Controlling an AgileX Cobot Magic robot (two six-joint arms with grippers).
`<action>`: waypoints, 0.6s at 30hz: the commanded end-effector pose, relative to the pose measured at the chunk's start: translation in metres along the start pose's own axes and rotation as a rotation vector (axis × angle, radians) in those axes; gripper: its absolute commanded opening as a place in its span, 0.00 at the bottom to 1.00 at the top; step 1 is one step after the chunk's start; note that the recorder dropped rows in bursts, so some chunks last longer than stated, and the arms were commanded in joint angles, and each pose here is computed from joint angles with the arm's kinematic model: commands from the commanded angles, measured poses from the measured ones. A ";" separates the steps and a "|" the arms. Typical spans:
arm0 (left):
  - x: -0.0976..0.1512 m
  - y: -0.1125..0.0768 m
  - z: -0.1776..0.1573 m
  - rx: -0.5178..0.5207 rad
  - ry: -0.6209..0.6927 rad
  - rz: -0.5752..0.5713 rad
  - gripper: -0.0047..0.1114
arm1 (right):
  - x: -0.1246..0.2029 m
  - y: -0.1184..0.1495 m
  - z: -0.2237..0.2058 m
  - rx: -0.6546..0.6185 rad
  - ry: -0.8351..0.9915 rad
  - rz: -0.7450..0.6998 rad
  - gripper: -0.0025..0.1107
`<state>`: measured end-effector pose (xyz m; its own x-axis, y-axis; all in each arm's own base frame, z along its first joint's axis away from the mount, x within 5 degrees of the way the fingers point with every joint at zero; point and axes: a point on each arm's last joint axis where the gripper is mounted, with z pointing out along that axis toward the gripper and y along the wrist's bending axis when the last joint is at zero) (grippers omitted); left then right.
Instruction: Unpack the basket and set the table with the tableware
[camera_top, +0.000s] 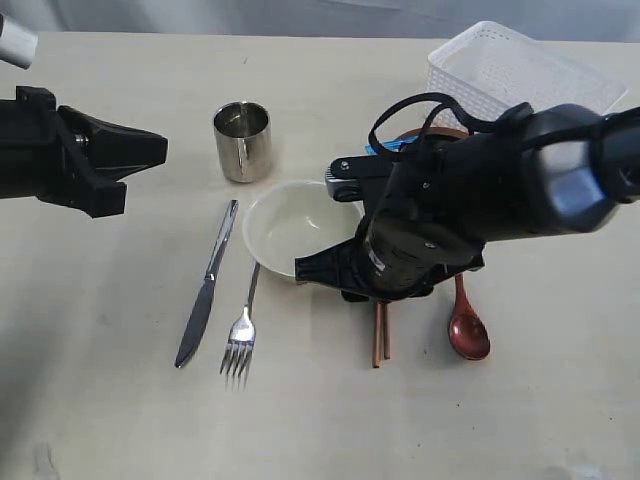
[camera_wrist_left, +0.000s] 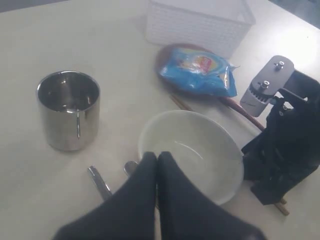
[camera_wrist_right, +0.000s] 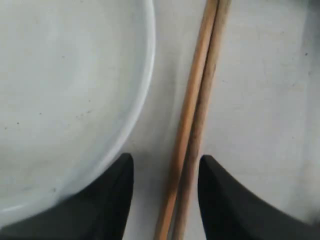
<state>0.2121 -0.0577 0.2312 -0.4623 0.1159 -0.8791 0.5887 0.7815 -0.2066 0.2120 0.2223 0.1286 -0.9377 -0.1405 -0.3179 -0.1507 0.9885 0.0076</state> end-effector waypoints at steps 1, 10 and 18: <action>0.002 0.000 0.000 0.003 0.003 0.001 0.04 | -0.006 0.002 -0.003 -0.038 -0.033 0.006 0.38; 0.002 0.000 0.000 0.003 0.003 0.001 0.04 | -0.002 0.004 -0.003 -0.025 -0.014 0.011 0.38; 0.002 0.000 0.000 0.003 0.003 0.001 0.04 | 0.003 0.005 0.012 -0.008 0.018 0.005 0.38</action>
<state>0.2121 -0.0577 0.2312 -0.4623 0.1159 -0.8791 0.5887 0.7815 -0.2066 0.2121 0.2243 0.1205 -0.9434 -0.1390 -0.3011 -0.1472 0.9891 0.0047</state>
